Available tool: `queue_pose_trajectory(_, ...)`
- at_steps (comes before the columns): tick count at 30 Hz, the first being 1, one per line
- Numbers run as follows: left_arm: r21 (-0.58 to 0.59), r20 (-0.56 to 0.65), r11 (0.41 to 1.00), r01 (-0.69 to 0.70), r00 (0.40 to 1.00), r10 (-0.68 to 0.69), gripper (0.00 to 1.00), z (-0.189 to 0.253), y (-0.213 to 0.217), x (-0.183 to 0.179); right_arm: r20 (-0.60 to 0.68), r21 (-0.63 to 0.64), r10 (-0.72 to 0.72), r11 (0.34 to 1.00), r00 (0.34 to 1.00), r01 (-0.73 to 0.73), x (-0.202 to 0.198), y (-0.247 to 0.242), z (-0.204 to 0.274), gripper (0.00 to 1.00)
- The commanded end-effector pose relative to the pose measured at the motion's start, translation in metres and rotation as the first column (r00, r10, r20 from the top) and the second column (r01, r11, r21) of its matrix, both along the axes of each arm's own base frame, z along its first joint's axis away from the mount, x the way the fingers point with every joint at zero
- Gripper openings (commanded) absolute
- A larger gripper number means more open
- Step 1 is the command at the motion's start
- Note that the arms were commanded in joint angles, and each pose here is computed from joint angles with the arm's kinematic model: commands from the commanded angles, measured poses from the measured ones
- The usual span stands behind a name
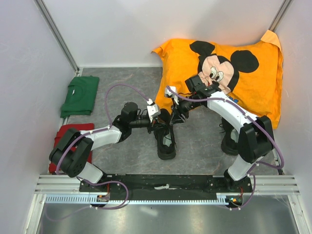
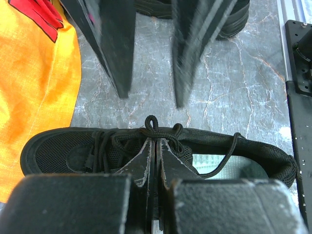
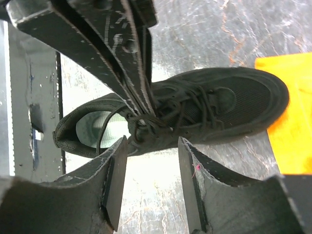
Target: Tie the shoes
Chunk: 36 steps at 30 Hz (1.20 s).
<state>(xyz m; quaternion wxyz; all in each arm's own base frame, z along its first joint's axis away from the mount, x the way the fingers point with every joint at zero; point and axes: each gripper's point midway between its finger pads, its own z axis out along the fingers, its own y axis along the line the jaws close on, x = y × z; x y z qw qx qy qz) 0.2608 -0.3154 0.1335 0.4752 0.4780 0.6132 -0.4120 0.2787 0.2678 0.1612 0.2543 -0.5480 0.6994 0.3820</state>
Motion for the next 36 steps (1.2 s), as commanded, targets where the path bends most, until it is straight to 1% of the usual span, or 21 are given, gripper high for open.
queue_pose_trajectory(1, -0.033, 0.047, 0.999, 0.032, 0.998, -0.03, 0.02, 0.01, -0.003, -0.002, 0.108, 0.016, 0.07, 0.997, 0.992, -0.072, -0.001, 0.006, 0.004, 0.54)
queue_pose_trajectory(4, -0.035, 0.05, 0.999, 0.035, 0.998, -0.033, 0.02, 0.011, -0.002, -0.002, 0.134, 0.008, 0.099, 0.995, 0.986, -0.1, -0.002, 0.01, 0.002, 0.54)
queue_pose_trajectory(11, -0.04, 0.059, 0.998, 0.042, 0.997, -0.04, 0.02, 0.012, -0.003, -0.003, 0.15, -0.006, 0.133, 0.991, 0.98, -0.133, -0.004, 0.016, -0.004, 0.52)
queue_pose_trajectory(19, -0.043, 0.064, 0.998, 0.047, 0.997, -0.044, 0.01, 0.014, -0.004, -0.002, 0.158, -0.03, 0.171, 0.985, 0.973, -0.168, -0.011, 0.017, -0.011, 0.4)
queue_pose_trajectory(23, -0.045, 0.062, 0.998, 0.048, 0.997, -0.045, 0.02, 0.014, -0.004, -0.003, 0.179, -0.047, 0.188, 0.982, 0.966, -0.183, -0.012, 0.015, -0.014, 0.37)
queue_pose_trajectory(26, -0.047, 0.067, 0.998, 0.05, 0.997, -0.047, 0.02, 0.016, -0.004, -0.003, 0.188, -0.056, 0.195, 0.981, 0.963, -0.187, -0.013, 0.014, -0.015, 0.19)
queue_pose_trajectory(27, -0.046, 0.069, 0.998, 0.047, 0.997, -0.044, 0.02, 0.016, -0.004, -0.002, 0.19, -0.057, 0.194, 0.981, 0.962, -0.187, -0.013, 0.014, -0.015, 0.09)
queue_pose_trajectory(28, -0.045, 0.068, 0.998, 0.047, 0.997, -0.044, 0.02, 0.015, -0.004, -0.002, 0.191, -0.058, 0.195, 0.981, 0.962, -0.187, -0.013, 0.014, -0.015, 0.03)
queue_pose_trajectory(29, -0.046, 0.069, 0.998, 0.047, 0.997, -0.044, 0.01, 0.016, -0.004, -0.003, 0.195, -0.059, 0.196, 0.98, 0.961, -0.188, -0.013, 0.013, -0.014, 0.0)
queue_pose_trajectory(30, -0.047, 0.071, 0.998, 0.046, 0.997, -0.042, 0.02, 0.016, -0.003, -0.003, 0.2, -0.059, 0.198, 0.98, 0.96, -0.19, -0.013, 0.013, -0.014, 0.0)
queue_pose_trajectory(33, -0.041, 0.08, 0.999, 0.029, 0.996, -0.026, 0.2, 0.019, 0.001, -0.004, 0.209, -0.057, 0.201, 0.98, 0.957, -0.193, -0.014, 0.013, -0.012, 0.0)
queue_pose_trajectory(34, -0.038, 0.095, 0.999, 0.031, 0.995, -0.027, 0.3, 0.021, 0.003, -0.004, 0.214, -0.055, 0.204, 0.979, 0.955, -0.197, -0.014, 0.013, -0.011, 0.0)
queue_pose_trajectory(35, -0.02, 0.082, 0.999, 0.026, 0.996, -0.025, 0.35, 0.017, 0.007, -0.007, 0.218, -0.054, 0.203, 0.979, 0.955, -0.196, -0.014, 0.013, -0.011, 0.0)
queue_pose_trajectory(36, -0.022, 0.105, 0.999, 0.023, 0.994, -0.021, 0.38, 0.023, 0.01, -0.009, 0.223, -0.052, 0.204, 0.979, 0.953, -0.197, -0.013, 0.014, -0.01, 0.0)
